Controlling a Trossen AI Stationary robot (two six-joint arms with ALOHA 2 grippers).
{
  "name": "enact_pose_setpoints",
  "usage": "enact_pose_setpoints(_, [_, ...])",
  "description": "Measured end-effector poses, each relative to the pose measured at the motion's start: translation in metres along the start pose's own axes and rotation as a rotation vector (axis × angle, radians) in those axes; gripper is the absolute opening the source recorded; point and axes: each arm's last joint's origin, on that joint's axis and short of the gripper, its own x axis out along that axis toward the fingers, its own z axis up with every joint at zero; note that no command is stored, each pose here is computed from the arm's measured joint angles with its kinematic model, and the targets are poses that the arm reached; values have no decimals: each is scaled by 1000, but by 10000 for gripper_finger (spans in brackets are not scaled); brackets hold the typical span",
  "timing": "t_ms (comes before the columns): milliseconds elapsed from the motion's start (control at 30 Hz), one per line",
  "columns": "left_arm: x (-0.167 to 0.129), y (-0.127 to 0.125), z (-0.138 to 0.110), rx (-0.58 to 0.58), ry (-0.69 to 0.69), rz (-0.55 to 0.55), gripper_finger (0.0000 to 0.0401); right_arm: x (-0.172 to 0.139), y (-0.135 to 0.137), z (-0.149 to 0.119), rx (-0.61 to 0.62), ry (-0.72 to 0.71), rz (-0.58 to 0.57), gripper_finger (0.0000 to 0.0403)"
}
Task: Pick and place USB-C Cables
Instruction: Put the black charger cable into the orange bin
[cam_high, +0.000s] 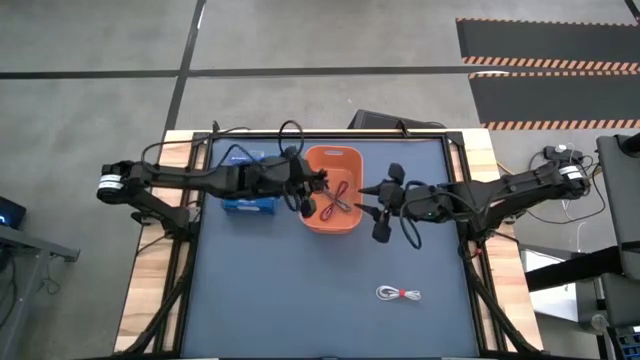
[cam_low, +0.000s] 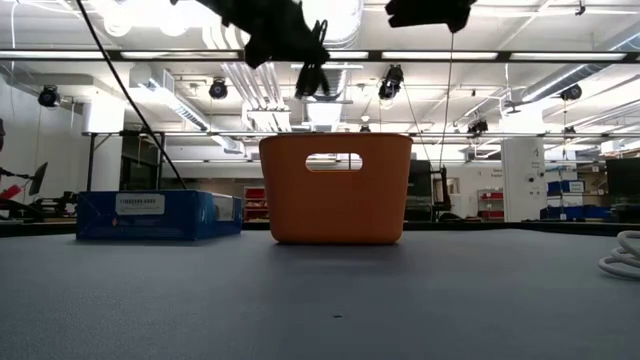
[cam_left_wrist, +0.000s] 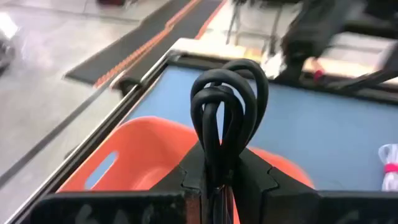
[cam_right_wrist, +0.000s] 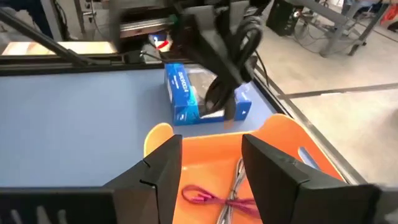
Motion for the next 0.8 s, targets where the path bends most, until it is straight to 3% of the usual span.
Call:
enact_pose_setpoints(233, [2,32,7,-92,130,77,30,-9,-5,-6,0,-4,2,141])
enact_pose_setpoints(400, [21,32,9,-131,182,-24,30,-13,-7,-12,-19,3,1,131])
enact_pose_setpoints(633, [68,24,8,-63,340,-54,30,-18,-10,-18,-40,1,1,120])
enact_pose_setpoints(800, [93,23,4,-20,374,-52,30,-22,-13,-28,-45,10,0,114])
